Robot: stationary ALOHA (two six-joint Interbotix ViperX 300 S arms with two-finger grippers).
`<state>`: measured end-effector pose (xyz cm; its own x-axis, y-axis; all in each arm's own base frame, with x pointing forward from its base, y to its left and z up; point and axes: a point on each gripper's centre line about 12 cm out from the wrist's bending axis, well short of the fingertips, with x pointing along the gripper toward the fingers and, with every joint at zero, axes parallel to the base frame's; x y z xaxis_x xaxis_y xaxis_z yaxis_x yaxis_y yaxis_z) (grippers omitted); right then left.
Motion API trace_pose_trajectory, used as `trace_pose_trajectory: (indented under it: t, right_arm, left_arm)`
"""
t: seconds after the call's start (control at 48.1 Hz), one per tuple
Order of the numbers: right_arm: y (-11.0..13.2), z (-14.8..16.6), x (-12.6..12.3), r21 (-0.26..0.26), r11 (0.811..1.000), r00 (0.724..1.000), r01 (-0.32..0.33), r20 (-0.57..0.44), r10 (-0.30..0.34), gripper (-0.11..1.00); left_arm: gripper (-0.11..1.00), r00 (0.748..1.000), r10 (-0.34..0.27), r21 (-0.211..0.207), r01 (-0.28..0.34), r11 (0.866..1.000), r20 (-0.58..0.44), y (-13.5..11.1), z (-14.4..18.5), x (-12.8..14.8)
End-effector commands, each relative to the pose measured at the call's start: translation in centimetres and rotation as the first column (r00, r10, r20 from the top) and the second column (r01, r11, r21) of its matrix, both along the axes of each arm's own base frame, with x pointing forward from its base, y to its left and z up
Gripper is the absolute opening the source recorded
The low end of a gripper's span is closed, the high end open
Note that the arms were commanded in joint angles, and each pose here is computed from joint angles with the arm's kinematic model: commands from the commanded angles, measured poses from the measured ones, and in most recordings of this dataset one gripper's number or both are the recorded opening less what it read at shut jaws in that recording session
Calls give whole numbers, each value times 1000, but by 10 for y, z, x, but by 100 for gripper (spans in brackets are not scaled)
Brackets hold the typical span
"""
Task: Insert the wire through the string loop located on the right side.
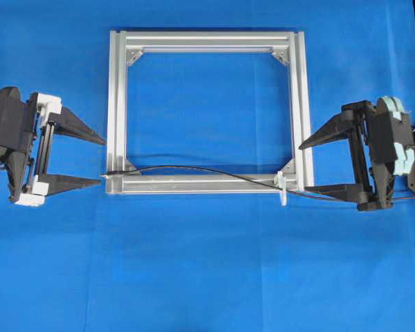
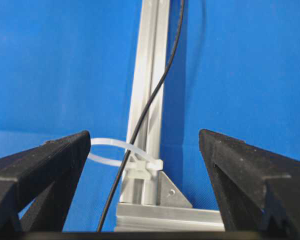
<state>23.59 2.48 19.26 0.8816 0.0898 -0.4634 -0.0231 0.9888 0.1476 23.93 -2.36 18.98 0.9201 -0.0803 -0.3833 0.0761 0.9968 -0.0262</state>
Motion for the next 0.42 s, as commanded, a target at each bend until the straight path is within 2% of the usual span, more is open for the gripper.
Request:
trace_pose_trajectory:
  t: [0.0, 0.395]
  right_arm:
    - [0, 8, 5, -1, 1000, 1000, 1, 25, -1, 96]
    - [0, 8, 5, -3, 1000, 1000, 0, 26, 0, 96]
  left_arm:
    - [80, 1000, 0, 1, 0, 1000, 17, 0, 5, 2]
    - [80, 1000, 0, 1, 0, 1000, 17, 0, 5, 2]
